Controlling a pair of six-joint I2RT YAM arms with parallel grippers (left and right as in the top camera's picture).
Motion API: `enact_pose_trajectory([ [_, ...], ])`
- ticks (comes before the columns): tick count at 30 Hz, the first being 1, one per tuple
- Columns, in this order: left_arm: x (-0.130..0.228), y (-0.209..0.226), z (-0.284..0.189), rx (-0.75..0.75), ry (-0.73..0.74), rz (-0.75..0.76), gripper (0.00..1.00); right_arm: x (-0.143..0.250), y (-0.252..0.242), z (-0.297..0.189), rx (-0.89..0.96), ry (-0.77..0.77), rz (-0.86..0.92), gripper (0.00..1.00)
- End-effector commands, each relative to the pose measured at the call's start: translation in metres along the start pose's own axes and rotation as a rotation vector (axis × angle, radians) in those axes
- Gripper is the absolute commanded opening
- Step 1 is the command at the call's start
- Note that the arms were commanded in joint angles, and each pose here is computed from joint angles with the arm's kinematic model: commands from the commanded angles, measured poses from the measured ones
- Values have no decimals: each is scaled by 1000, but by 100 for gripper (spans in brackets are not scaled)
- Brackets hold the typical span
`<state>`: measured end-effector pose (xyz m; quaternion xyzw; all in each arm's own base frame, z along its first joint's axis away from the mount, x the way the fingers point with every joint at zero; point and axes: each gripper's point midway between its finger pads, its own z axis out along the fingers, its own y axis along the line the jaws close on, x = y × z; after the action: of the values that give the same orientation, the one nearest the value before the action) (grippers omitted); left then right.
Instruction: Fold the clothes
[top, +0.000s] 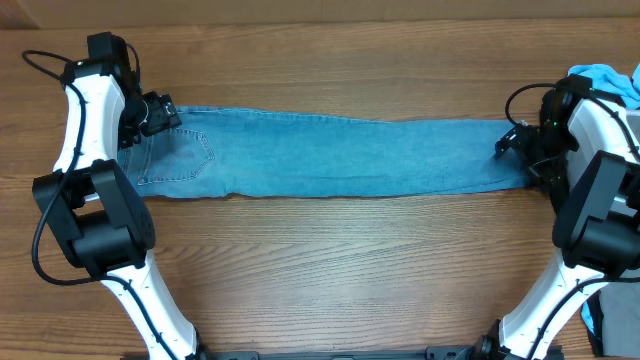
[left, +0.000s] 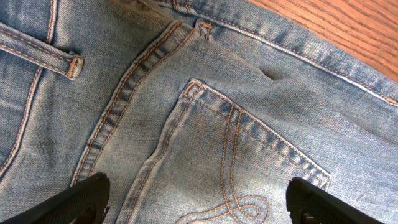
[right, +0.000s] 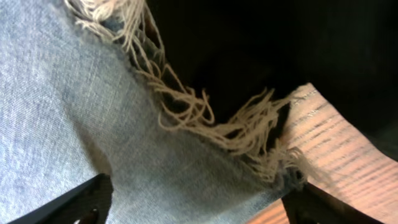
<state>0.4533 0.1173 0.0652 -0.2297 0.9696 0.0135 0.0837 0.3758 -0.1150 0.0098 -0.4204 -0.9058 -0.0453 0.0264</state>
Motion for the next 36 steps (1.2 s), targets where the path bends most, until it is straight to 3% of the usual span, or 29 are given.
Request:
enact_pose_trajectory([
  [1, -1, -4, -2, 18, 1, -5, 94, 4, 5, -1, -14, -1, -4, 83],
  [5, -1, -4, -2, 19, 1, -4, 94, 12, -7, -1, 44, 29, 27, 67],
  [13, 1, -4, -1, 17, 6, -4, 94, 32, -39, 7, 191, 73, 123, 70],
  [21, 1, -4, -1, 17, 7, -4, 94, 18, -27, 47, 76, -21, 114, 71],
  [29, 1, -2, -1, 11, 8, -4, 95, -1, -15, 43, 28, -94, 57, 70],
  [36, 1, 1, -1, -10, 5, -4, 95, -11, -8, 31, -2, -142, 50, 53],
])
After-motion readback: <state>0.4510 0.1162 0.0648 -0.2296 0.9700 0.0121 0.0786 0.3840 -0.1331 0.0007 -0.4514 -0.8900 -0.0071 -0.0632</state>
